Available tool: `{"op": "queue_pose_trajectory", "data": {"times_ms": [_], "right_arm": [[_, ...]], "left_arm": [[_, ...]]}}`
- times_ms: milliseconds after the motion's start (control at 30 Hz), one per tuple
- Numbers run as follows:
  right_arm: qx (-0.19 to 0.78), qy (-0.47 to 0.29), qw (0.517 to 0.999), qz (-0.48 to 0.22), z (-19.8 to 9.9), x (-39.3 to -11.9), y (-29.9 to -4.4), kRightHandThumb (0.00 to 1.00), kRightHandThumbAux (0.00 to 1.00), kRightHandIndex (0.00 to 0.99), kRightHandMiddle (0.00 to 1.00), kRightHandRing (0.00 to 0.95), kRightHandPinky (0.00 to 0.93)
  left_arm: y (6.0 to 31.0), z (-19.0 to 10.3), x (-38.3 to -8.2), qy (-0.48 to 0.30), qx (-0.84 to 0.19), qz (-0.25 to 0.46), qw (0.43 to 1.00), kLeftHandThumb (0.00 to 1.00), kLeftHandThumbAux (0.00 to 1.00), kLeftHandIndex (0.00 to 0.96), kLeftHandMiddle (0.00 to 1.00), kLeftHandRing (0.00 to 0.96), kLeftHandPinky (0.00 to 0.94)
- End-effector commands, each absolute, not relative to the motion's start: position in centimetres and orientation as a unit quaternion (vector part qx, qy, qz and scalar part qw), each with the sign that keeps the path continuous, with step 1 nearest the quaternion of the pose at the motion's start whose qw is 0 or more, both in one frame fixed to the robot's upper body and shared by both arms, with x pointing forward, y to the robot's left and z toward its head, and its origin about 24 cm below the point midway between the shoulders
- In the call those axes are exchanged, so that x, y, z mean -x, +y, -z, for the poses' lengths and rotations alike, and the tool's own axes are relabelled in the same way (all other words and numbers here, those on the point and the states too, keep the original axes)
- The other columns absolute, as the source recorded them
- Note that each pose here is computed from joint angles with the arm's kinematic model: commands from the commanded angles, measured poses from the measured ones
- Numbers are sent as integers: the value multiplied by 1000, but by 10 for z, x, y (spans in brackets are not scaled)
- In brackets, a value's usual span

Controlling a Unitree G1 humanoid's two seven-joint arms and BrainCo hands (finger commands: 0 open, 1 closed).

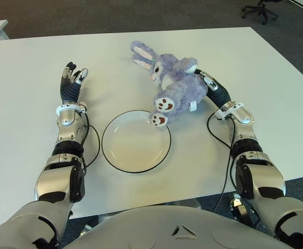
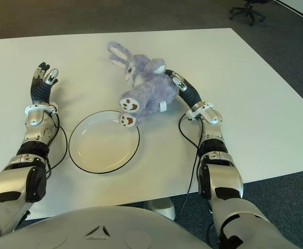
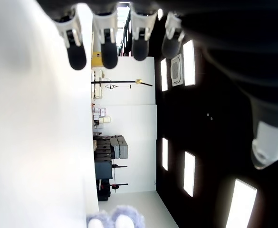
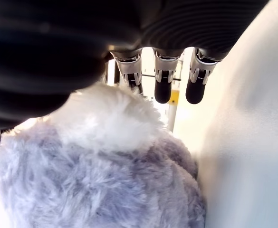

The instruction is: Put the doll into the plate.

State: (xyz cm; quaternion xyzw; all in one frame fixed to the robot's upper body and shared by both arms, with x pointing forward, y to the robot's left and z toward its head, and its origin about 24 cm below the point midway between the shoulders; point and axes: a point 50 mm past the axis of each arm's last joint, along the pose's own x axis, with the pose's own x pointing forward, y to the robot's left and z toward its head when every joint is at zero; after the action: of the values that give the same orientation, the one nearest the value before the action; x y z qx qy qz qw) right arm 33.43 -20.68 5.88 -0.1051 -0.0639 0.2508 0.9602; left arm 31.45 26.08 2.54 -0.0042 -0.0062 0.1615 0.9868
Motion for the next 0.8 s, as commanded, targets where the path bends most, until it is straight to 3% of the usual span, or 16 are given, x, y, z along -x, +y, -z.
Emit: {"op": "queue_pose_trajectory", "data": {"times_ms": [33,800], "right_arm": [[98,45,961,-254,17,-282,-207,266,182,0,0,0,0],[112,27,963,-245,16,-280,-206,276,150,0,0,0,0]], "left_arm": [[257,32,-279,116,10,-169,979,22,544,0,85,114,141],[257,33,-278,118,10,-169,978,21,540,0,73,100,130]]}}
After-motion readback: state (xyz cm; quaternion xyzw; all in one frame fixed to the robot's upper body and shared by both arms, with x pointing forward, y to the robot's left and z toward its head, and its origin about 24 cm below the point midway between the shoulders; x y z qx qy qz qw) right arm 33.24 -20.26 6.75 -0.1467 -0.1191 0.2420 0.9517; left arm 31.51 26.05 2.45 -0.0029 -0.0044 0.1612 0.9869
